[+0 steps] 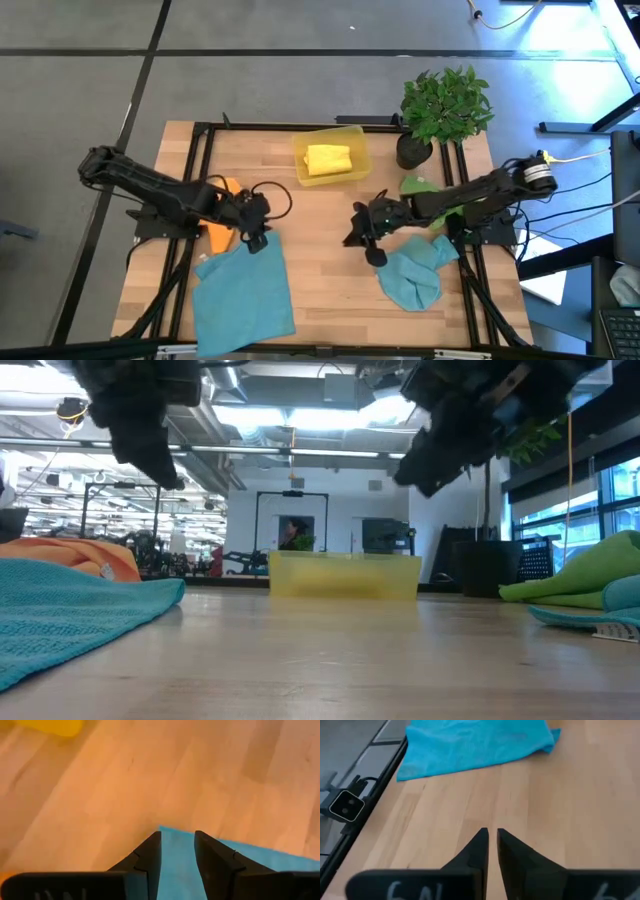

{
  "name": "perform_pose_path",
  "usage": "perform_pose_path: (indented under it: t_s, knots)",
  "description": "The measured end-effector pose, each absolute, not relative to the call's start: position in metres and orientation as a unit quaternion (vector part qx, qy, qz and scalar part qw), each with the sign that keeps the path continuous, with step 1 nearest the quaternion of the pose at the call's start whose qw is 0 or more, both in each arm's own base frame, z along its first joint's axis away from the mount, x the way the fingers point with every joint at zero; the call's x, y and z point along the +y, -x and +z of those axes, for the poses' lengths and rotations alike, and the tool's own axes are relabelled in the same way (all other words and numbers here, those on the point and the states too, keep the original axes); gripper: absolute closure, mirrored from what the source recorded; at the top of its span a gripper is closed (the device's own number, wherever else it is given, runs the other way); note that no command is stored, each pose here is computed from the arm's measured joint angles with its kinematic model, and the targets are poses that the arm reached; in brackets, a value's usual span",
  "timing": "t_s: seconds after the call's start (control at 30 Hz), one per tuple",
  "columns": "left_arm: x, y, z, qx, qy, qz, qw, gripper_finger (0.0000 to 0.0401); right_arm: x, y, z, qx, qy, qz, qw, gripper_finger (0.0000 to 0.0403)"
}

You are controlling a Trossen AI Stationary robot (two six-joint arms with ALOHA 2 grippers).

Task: Fold microfiber towels
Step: Fold the left blue microfiber towel

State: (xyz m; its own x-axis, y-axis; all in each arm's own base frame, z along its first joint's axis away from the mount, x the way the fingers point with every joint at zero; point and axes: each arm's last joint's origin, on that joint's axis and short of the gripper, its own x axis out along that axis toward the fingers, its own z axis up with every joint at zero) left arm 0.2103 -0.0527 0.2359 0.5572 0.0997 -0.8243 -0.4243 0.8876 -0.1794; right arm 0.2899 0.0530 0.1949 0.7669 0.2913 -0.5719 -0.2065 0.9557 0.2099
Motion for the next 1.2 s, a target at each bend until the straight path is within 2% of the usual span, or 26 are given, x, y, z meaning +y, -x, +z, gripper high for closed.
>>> perform_pose_path:
  t_s: [0.23,0.47,0.57,0.67,0.93,1.2]
  knots:
    - [-0.063,-0.215,0.208,0.451,0.163,0.142,0.866,0.0292,0.069,-0.286,0.197,0.308,-0.037,0.133,0.941,0.0362]
    - [-0.058,-0.226,0.180,0.503,0.142,0.150,0.839,0.0291,0.066,-0.284,0.193,0.326,-0.025,0.094,0.940,0.0362]
    - [-0.056,-0.235,0.174,0.519,0.161,0.098,0.834,0.0286,0.065,-0.284,0.193,0.326,-0.022,0.084,0.941,0.0362]
    - [-0.056,-0.244,0.179,0.495,0.165,0.048,0.851,0.0276,0.064,-0.283,0.192,0.335,-0.016,0.070,0.940,0.0362]
    - [-0.011,-0.232,0.175,0.556,0.122,0.132,0.812,0.0266,0.063,-0.282,0.190,0.343,-0.002,0.072,0.937,0.0362]
    - [0.009,-0.241,0.156,0.535,0.176,0.072,0.823,0.0268,0.063,-0.282,0.190,0.343,0.010,0.076,0.936,0.0362]
